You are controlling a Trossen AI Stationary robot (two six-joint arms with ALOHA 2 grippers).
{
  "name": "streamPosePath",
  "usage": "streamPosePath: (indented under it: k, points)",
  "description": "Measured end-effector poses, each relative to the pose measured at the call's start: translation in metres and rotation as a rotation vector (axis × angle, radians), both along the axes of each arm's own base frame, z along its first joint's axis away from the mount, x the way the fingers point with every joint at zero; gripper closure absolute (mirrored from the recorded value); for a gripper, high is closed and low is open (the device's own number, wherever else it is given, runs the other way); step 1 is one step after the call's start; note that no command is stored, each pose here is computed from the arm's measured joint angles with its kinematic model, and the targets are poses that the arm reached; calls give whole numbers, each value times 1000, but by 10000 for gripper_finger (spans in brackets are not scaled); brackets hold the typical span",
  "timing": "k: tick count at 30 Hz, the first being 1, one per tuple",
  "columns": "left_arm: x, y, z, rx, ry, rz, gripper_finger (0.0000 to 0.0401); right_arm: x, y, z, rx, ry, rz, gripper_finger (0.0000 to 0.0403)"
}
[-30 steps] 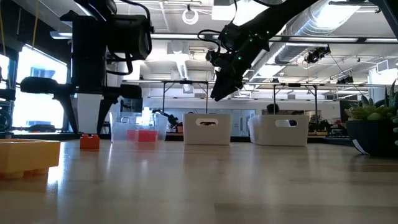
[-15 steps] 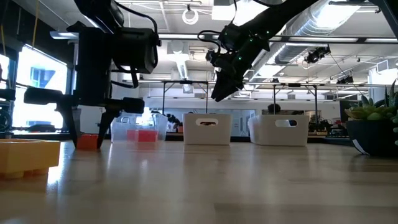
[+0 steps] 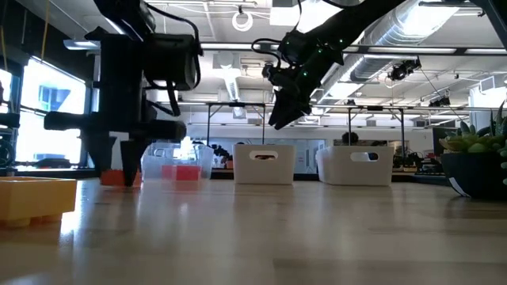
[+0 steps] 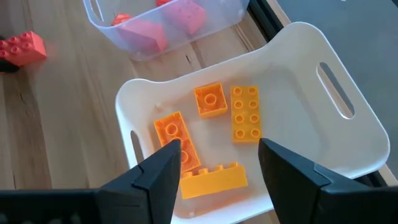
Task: Sort & place blocks by color
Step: Put the orange game piece into the transparent bin
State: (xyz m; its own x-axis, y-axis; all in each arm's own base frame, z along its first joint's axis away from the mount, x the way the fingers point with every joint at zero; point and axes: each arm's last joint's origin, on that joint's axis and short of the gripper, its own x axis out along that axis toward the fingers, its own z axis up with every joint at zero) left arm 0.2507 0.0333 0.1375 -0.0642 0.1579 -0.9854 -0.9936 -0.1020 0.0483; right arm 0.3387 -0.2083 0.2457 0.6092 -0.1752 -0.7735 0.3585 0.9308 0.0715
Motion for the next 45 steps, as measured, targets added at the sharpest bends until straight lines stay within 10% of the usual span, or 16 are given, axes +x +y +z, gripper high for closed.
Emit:
streamPosePath:
  k: [20,45]
  points:
    - [-44,88,92,453,-180,-270,288,17,28,1,140,-49,-101,201]
    - [-88,172,98,555,-171,-502,260,50,96,5,241,-137,-279,201]
